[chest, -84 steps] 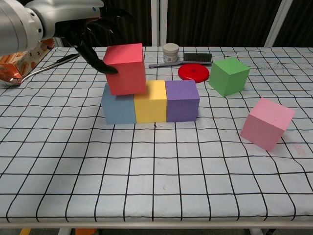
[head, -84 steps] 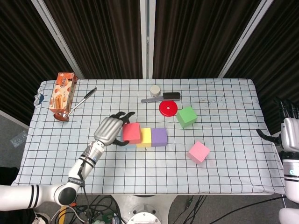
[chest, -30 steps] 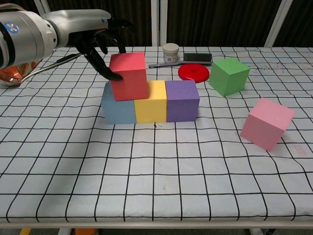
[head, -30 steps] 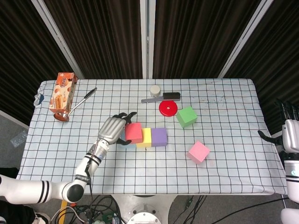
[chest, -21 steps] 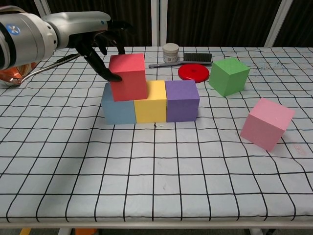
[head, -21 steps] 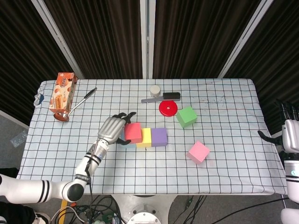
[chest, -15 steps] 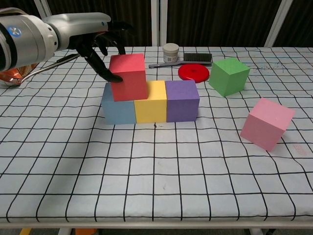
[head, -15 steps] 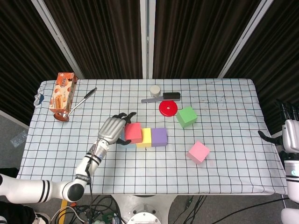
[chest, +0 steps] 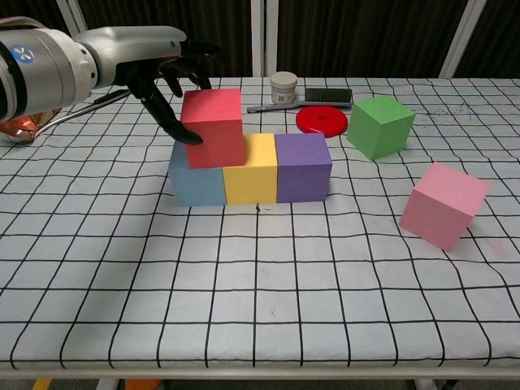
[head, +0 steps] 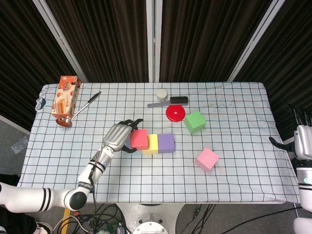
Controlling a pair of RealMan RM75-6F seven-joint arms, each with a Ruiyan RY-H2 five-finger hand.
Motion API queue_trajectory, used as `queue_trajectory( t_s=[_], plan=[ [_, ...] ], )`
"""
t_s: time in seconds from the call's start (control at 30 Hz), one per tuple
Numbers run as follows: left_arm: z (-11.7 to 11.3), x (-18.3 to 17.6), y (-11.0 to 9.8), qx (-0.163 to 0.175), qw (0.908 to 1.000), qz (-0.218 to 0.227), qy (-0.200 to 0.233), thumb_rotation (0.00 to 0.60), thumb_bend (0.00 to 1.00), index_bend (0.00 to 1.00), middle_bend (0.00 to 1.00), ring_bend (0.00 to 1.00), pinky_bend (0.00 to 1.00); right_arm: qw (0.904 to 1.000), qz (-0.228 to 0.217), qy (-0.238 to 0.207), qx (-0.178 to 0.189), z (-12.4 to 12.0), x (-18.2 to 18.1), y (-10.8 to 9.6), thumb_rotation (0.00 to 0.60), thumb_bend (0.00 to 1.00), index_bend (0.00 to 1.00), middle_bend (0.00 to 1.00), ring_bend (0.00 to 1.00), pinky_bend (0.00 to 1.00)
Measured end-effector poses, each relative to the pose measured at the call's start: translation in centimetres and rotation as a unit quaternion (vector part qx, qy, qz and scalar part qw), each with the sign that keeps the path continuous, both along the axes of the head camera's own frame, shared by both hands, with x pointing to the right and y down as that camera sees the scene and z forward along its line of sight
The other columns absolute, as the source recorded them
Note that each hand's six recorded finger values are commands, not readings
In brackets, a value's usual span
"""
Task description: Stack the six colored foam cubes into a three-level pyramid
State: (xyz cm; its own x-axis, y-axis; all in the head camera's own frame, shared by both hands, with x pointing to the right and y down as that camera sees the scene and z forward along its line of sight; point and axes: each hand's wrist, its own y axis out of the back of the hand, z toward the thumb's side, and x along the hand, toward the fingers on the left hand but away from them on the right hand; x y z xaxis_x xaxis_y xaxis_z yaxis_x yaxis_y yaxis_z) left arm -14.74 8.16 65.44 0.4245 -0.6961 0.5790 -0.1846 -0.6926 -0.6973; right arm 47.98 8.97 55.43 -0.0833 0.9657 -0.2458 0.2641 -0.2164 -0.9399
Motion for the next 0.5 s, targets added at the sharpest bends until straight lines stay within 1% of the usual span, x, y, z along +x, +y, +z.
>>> queue_trajectory(
  t_s=[0.2, 0.5],
  plan=[
    [0.10, -0.05, 0.02, -0.003, 1.0000, 0.000, 0.000, 0.600, 0.12, 0.09, 0.28, 0.14, 0.24, 1.0000, 0.000, 0.002, -0.002, 0.10, 0.06, 0.04, 0.600, 0.09, 0.00, 0.15, 0.00, 0.00],
    [-0.61, -0.09, 0.29, -0.003, 1.0000, 0.003, 0.006, 0.600, 0.11, 0.09, 0.22, 0.13, 0.24, 1.0000, -0.007, 0.003, -0.005, 0.08, -0.27, 0.01, 0.600, 0.09, 0.00, 0.14, 0.00, 0.00]
  ],
)
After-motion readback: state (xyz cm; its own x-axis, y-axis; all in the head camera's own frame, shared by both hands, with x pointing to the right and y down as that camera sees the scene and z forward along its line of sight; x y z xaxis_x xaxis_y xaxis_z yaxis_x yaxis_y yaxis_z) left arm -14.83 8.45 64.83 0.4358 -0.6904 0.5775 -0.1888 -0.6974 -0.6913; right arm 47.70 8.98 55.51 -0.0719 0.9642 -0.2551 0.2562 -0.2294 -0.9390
